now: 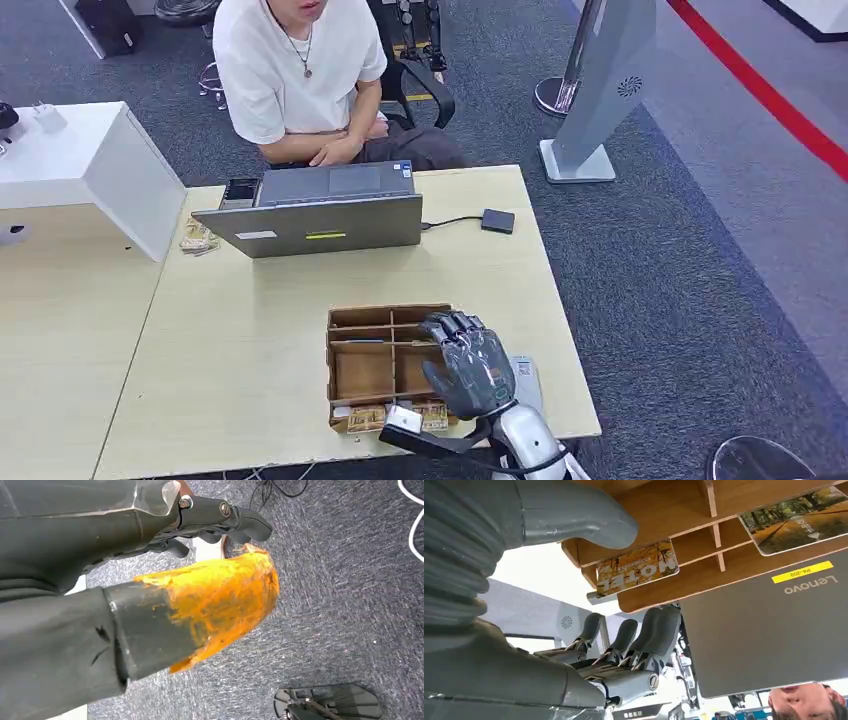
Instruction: Pass the card to the sensor for recognition and then transmit it.
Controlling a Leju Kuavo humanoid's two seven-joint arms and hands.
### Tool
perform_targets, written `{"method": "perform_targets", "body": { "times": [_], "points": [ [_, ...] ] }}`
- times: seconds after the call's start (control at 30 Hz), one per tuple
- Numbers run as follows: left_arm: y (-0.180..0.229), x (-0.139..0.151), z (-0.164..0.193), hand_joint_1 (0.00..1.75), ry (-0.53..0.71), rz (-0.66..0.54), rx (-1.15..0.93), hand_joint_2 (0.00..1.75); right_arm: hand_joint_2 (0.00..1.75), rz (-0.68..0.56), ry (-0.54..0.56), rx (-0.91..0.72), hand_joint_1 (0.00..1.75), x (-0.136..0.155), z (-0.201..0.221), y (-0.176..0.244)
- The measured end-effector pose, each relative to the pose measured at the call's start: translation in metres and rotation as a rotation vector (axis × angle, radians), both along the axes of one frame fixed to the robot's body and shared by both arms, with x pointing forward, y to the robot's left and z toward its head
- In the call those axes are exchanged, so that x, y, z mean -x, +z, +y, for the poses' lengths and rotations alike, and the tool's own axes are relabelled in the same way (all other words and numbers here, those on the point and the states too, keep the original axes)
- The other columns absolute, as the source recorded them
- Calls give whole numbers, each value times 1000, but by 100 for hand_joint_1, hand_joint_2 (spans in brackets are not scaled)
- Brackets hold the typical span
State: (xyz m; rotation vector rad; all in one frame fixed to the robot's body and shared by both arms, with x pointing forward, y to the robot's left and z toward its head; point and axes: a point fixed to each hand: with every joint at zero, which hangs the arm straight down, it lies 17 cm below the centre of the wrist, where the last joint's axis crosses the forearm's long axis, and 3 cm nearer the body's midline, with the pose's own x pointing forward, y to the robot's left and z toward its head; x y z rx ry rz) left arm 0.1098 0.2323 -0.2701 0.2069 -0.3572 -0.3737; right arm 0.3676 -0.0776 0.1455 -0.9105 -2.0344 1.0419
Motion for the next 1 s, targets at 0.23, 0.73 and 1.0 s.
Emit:
{"method": "perform_targets", "body": {
  "times": [0.23,0.73,1.0],
  "points": [
    [0,0,0,0,-2,1,1,0,175,-4,-9,19,61,-3,0,-1],
    [0,0,-1,0,-6,3,6,0,175,-4,-21,63,58,-10,0,-8],
    [0,0,-1,0,-6,3,6,0,175,3,-27,70,75,-13,-1,-11]
  ]
}}
